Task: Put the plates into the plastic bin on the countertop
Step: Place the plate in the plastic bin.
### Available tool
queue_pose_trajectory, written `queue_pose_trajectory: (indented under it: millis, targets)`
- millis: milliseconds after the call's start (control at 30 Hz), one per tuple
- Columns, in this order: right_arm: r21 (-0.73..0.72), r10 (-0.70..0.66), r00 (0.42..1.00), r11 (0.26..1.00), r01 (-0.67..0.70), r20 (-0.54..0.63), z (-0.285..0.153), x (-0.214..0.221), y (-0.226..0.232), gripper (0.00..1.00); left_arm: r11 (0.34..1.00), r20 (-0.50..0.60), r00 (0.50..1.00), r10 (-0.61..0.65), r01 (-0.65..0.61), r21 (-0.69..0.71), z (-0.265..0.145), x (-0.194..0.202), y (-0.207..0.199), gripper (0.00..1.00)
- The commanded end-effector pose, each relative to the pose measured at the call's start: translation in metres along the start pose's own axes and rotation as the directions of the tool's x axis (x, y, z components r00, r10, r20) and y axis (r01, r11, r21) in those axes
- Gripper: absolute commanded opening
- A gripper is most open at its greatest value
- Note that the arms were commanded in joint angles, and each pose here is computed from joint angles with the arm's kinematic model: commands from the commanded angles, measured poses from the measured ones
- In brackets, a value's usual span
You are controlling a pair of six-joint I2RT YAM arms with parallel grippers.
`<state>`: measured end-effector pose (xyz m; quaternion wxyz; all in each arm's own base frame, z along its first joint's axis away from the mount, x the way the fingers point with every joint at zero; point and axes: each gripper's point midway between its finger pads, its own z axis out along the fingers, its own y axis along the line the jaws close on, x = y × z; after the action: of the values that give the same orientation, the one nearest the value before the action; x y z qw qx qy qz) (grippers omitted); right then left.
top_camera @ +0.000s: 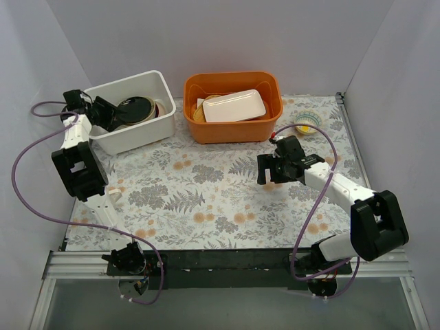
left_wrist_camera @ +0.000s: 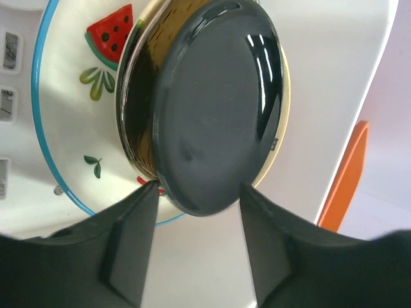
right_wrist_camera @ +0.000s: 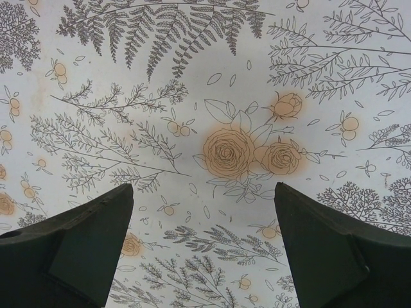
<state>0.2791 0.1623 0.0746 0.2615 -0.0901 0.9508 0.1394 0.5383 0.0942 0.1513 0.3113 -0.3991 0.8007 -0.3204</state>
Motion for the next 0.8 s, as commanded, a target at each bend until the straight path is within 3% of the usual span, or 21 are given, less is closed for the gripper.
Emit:
queue_pose_trajectory:
  millis: [0,33,67,167,267,400,533,767]
  targets:
    - [-0.023,-0.011,0.999,1.0,0.012,0.03,-0.002,-0.005,0.003,0.98,0.99,0.099,0.988,0.116,-0.123,0.066,-0.04,-0.017,-0.049,0.59]
    - [-0.024,-0.015,0.999,1.0,0.015,0.035,-0.003,-0.006,0.003,0.98,0.988,0.104,0.986,0.128,-0.137,0.075,-0.045,-0.017,-0.053,0.71]
    - [-0.026,-0.016,0.999,1.0,0.017,0.033,-0.003,-0.006,0.003,0.98,0.983,0.118,0.982,0.147,-0.158,0.092,-0.055,-0.017,-0.064,0.76]
    - [-0.028,-0.02,0.999,0.999,0.021,0.045,-0.006,-0.008,0.004,0.98,0.973,0.143,0.974,0.177,-0.195,0.125,-0.072,-0.016,-0.082,0.89]
    - [-0.036,-0.02,0.998,0.999,0.022,0.063,-0.012,-0.012,0.006,0.98,0.956,0.179,0.962,0.206,-0.237,0.174,-0.094,-0.013,-0.108,0.96]
    - [-0.03,-0.02,0.997,0.999,0.023,0.077,-0.019,-0.016,0.006,0.98,0.924,0.187,0.949,0.253,-0.294,0.245,-0.115,0.009,-0.138,0.98]
    - [-0.022,-0.027,0.995,0.999,0.03,0.1,-0.029,-0.02,0.005,0.98,0.865,0.231,0.906,0.354,-0.411,0.287,-0.141,0.043,-0.174,0.98]
    - [-0.024,-0.03,0.991,0.999,0.034,0.129,-0.044,-0.021,0.006,0.98,0.753,0.169,0.805,0.569,-0.592,0.287,-0.138,0.142,-0.206,0.98]
